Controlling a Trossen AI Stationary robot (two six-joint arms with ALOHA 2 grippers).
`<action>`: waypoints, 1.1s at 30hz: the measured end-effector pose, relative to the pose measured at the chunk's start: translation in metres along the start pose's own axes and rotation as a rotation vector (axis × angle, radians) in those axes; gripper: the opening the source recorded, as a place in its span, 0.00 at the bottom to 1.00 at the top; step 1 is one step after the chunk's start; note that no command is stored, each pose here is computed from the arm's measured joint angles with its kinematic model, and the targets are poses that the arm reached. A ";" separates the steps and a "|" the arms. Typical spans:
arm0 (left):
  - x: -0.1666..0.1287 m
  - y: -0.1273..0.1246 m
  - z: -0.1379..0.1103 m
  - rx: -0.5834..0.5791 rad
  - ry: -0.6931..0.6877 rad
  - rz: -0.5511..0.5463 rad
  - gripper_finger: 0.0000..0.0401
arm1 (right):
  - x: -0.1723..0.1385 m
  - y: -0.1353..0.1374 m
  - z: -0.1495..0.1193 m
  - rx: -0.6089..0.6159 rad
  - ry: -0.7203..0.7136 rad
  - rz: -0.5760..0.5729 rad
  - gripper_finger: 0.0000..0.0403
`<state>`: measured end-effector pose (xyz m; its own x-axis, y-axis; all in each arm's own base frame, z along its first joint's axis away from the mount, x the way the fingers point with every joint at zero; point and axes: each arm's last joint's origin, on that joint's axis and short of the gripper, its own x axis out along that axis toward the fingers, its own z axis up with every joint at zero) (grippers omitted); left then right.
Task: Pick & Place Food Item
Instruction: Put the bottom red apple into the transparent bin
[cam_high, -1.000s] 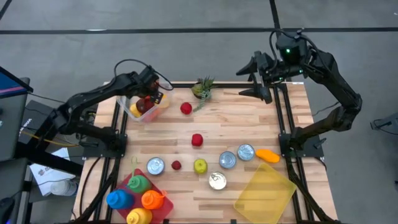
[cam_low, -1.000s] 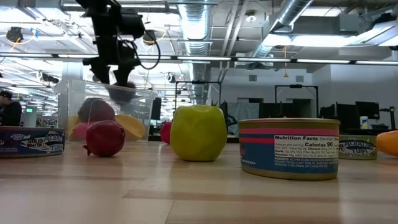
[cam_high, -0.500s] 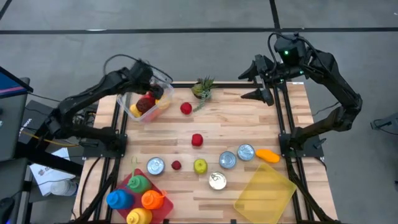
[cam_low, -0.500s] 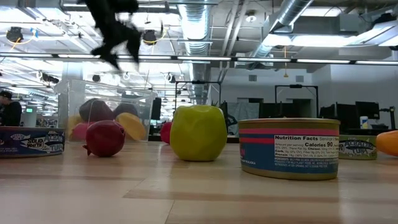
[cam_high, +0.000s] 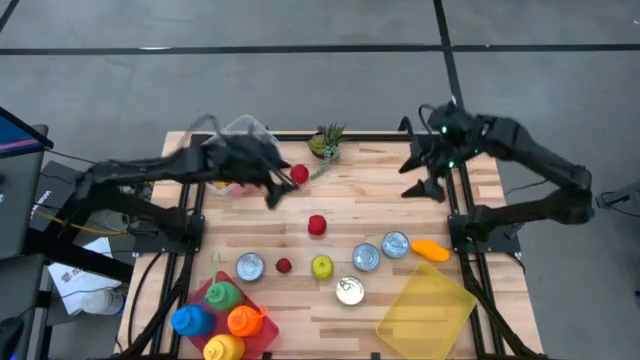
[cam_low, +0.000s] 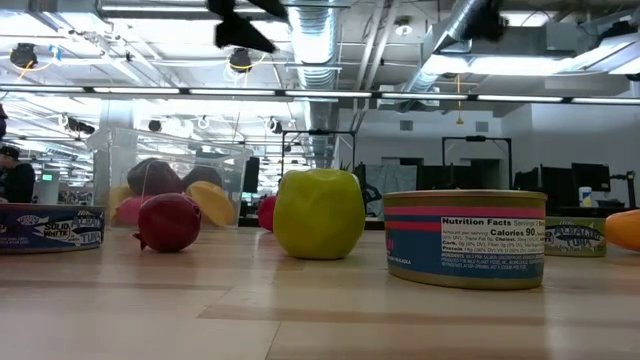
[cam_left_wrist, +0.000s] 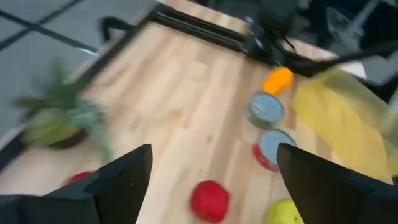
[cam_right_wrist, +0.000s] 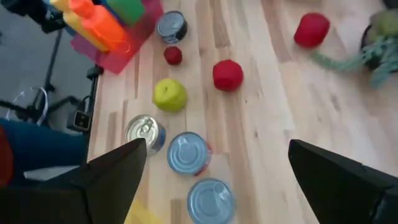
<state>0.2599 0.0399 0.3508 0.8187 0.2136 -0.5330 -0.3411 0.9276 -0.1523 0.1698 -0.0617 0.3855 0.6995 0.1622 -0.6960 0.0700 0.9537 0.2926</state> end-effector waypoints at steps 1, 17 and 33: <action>0.012 -0.007 -0.002 0.018 0.013 -0.014 0.84 | 0.008 -0.003 -0.008 0.016 -0.009 0.001 0.95; 0.142 -0.029 -0.062 0.249 0.315 -0.058 0.84 | 0.087 -0.024 -0.097 0.166 0.067 -0.025 0.95; 0.185 -0.021 -0.101 0.262 0.492 -0.087 0.84 | 0.089 -0.025 -0.094 0.142 0.025 -0.034 0.95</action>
<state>0.3720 0.0288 0.1710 0.5052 0.0234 -0.8627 -0.1050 0.9939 -0.0345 0.1634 -0.0469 0.2550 0.6769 0.1388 -0.7229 0.1942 0.9136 0.3572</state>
